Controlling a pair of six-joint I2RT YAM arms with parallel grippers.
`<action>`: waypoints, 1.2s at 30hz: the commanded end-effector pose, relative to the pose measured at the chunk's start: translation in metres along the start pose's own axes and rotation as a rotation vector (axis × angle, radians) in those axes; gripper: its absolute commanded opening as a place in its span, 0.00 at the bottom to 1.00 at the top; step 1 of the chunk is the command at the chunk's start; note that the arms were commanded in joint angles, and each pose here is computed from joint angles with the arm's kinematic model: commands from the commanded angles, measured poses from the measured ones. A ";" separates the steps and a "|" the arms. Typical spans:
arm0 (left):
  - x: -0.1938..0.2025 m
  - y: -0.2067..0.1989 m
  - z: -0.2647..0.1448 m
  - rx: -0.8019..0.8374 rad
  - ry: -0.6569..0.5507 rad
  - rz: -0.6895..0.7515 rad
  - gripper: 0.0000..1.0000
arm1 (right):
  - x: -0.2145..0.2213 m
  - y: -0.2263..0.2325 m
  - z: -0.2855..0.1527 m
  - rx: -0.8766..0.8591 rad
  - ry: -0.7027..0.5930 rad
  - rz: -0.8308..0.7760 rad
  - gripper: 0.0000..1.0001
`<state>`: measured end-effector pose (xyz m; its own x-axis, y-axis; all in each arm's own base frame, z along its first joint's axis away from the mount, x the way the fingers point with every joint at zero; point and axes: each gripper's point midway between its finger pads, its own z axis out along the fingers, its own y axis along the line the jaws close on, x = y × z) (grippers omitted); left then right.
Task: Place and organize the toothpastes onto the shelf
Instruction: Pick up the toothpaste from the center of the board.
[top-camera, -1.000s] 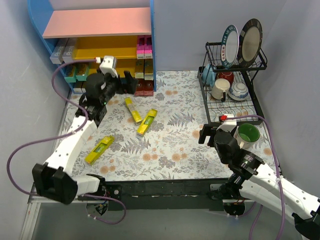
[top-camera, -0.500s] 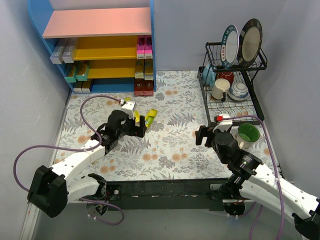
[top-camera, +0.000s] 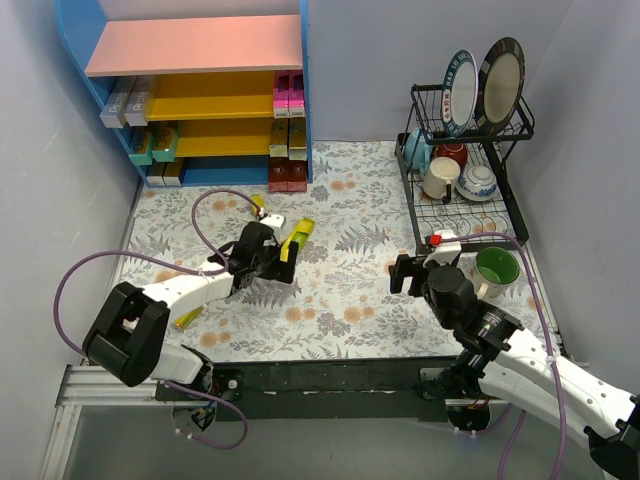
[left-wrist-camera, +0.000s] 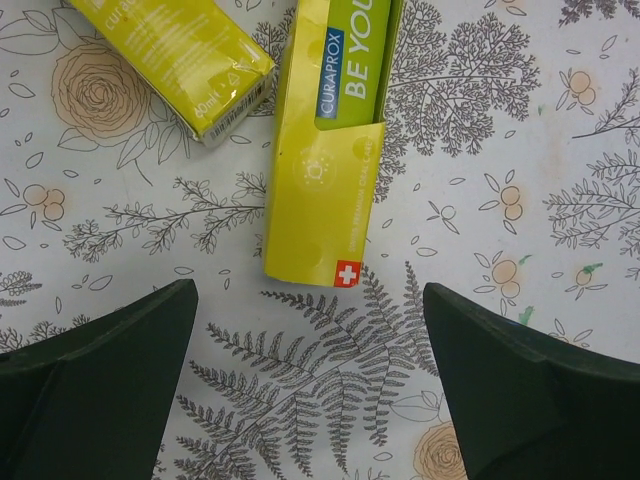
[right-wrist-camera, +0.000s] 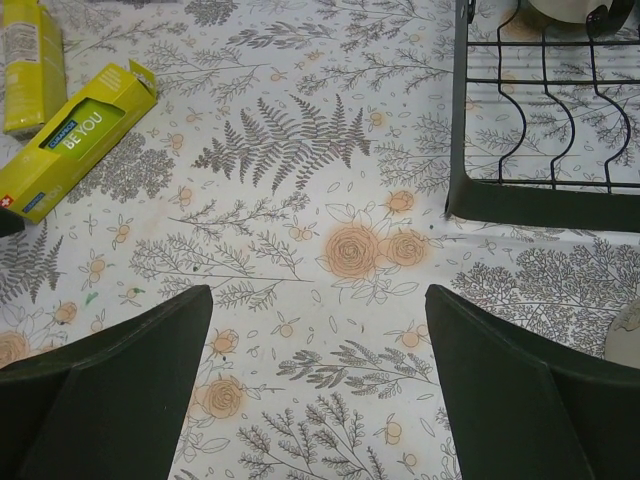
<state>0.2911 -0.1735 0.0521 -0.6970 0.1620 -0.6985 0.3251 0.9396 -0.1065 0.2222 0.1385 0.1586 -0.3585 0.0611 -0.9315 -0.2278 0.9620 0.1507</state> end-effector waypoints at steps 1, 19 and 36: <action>-0.019 -0.004 0.009 -0.002 -0.045 0.001 0.93 | -0.010 0.004 0.002 -0.017 -0.050 0.022 0.95; 0.001 -0.038 0.048 0.086 0.059 0.102 0.63 | -0.007 0.003 -0.001 -0.031 -0.055 0.024 0.95; -0.006 -0.049 0.003 -0.015 0.023 -0.157 0.35 | -0.013 -0.003 -0.009 -0.016 -0.073 0.038 0.94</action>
<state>0.2893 -0.2314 0.0290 -0.7485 0.1307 -0.6501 0.2956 0.9434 -0.1507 0.2172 0.1361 0.1662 -0.3210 0.1026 -0.9415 -0.2490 0.9500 0.1884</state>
